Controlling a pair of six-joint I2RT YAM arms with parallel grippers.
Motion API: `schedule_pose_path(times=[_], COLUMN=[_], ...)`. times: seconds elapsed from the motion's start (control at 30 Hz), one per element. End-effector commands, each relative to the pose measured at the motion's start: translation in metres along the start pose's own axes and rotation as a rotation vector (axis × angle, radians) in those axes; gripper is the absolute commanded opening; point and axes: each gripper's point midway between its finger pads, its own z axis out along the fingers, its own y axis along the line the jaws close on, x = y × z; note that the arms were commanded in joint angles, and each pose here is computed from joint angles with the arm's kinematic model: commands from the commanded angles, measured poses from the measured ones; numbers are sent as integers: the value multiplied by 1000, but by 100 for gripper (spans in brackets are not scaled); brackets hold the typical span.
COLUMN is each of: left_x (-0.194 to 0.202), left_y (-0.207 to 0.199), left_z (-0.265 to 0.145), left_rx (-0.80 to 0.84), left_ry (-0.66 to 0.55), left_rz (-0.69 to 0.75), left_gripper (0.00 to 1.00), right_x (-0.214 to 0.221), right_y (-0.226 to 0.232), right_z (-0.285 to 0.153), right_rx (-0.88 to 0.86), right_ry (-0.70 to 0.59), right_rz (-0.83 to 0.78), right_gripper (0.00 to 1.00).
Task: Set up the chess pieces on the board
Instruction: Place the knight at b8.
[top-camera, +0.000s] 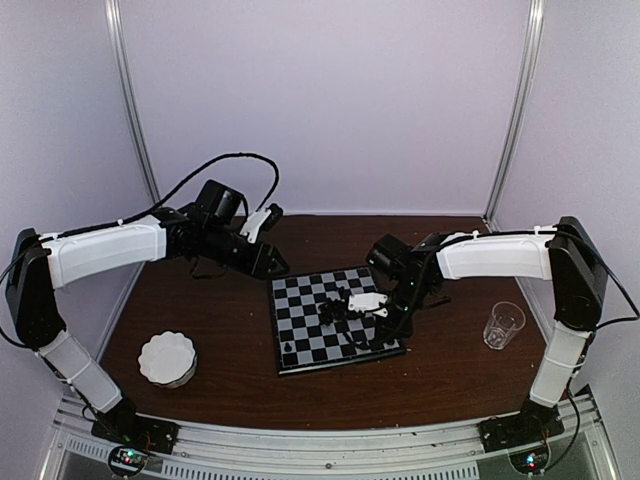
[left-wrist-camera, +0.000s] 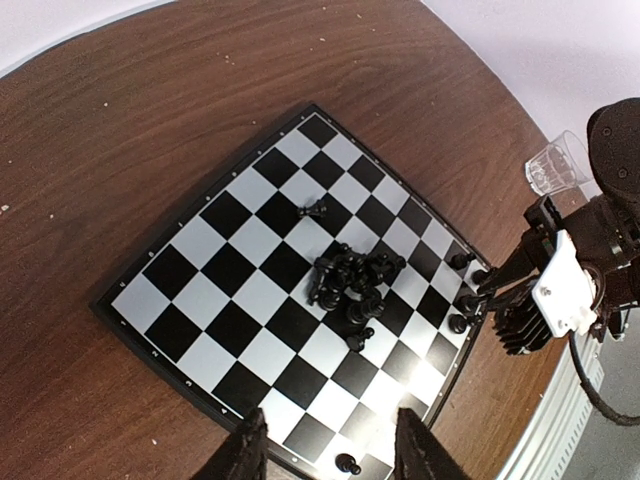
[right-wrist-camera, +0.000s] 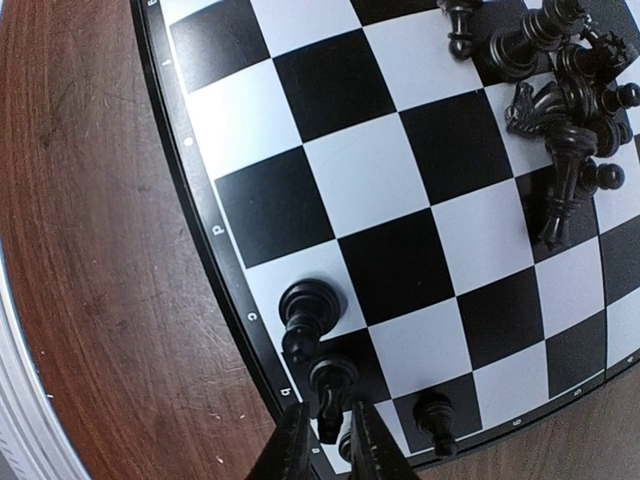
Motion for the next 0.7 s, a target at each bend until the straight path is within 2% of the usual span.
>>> schedule_pose_path(times=[0.0, 0.17, 0.3, 0.47, 0.67], left_x=[-14, -14, -13, -12, -13], left_y=[-3, -3, -5, -5, -6], left_z=[-6, -5, -3, -1, -2], left_rx=[14, 16, 27, 37, 38], left_ry=[-35, -34, -35, -33, -36], left_rz=[16, 16, 13, 6, 9], left_gripper=[44, 44, 44, 43, 43], right_x=[-8, -25, -39, -45, -55], right_y=[-1, 9, -8, -48, -65], right_z=[-15, -54, -79, -73, -45], right_rx=[6, -12, 27, 62, 38], right_ry=[-23, -107, -182, -198, -186], right_rz=[4, -3, 33, 119, 129], right_gripper=[18, 23, 25, 21, 23])
